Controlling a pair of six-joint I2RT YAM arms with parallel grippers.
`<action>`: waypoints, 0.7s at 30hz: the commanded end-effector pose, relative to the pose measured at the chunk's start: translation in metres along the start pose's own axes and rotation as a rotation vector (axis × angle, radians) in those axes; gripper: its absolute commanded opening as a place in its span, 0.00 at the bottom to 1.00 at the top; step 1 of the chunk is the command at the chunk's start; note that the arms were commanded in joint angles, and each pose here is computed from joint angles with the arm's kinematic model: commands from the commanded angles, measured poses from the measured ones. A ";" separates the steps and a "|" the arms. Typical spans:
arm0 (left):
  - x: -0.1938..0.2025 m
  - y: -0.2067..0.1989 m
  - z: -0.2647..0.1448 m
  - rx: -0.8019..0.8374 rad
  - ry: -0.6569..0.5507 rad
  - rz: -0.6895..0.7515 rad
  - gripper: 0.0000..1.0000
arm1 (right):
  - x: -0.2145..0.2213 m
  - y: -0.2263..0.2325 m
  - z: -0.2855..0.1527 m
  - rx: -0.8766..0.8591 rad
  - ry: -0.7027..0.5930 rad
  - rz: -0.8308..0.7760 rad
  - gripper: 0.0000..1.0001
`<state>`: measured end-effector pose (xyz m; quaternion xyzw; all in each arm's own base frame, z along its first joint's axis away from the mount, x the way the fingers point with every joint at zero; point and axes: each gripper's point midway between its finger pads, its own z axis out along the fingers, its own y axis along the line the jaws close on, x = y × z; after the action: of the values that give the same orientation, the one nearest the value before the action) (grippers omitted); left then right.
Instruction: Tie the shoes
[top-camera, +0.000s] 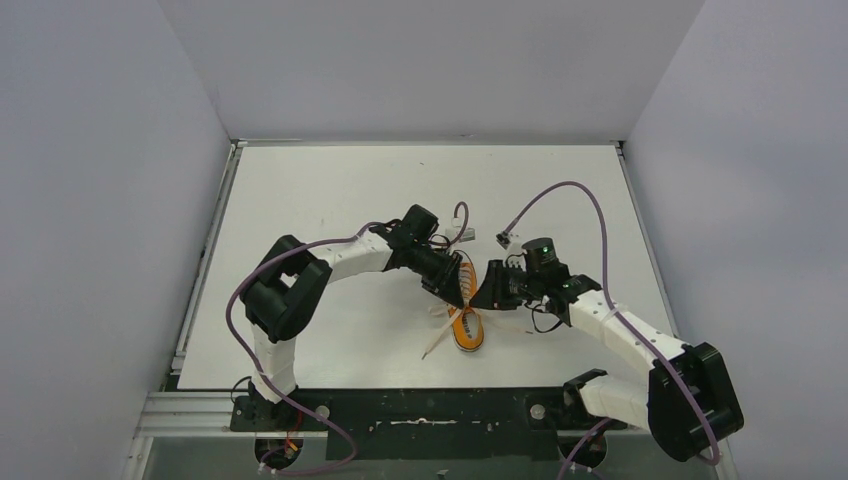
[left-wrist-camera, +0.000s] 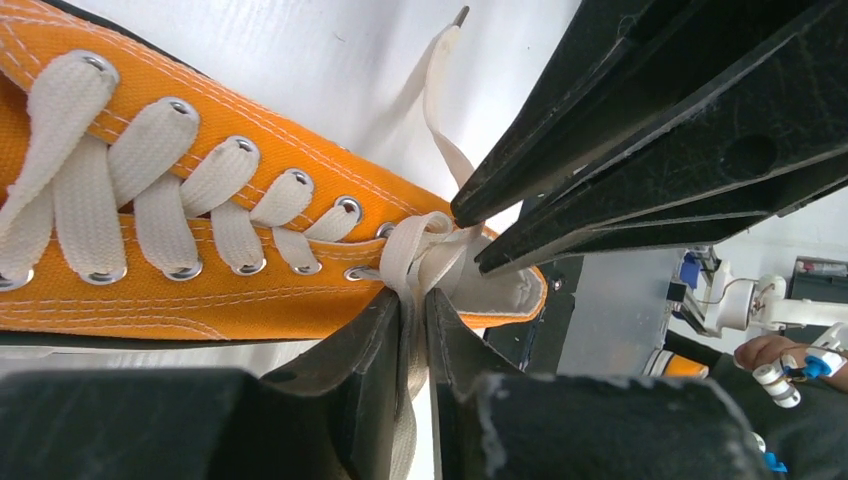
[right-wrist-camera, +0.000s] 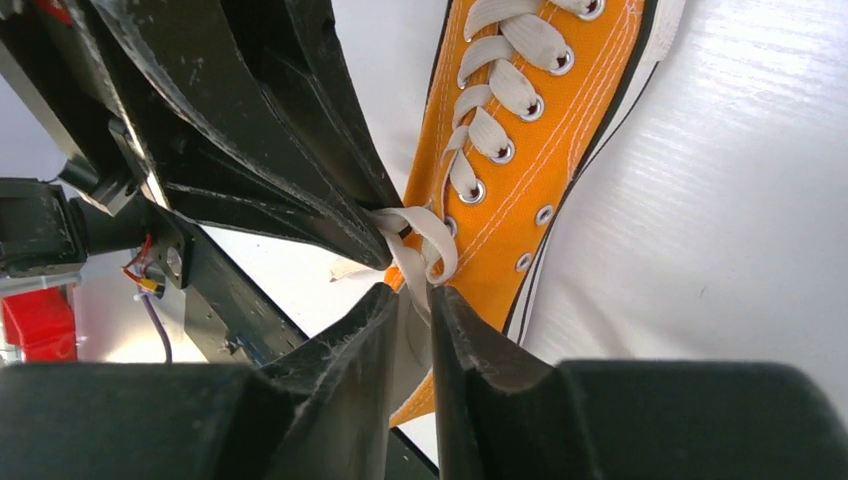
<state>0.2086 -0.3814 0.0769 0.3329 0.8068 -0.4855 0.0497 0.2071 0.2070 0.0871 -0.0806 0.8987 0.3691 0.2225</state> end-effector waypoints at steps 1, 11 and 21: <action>-0.024 -0.015 -0.008 0.009 -0.051 0.089 0.11 | -0.019 0.008 -0.009 -0.009 -0.049 -0.037 0.25; -0.022 -0.017 -0.011 0.004 -0.027 0.104 0.09 | -0.035 0.003 0.004 0.000 0.003 -0.083 0.32; -0.023 -0.019 -0.010 0.018 -0.025 0.107 0.08 | -0.035 0.002 0.016 -0.032 0.044 -0.101 0.26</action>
<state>0.2097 -0.3785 0.0779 0.3468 0.8076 -0.4742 0.0513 0.2270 0.2119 0.0766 -0.1142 0.9097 0.3546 0.1835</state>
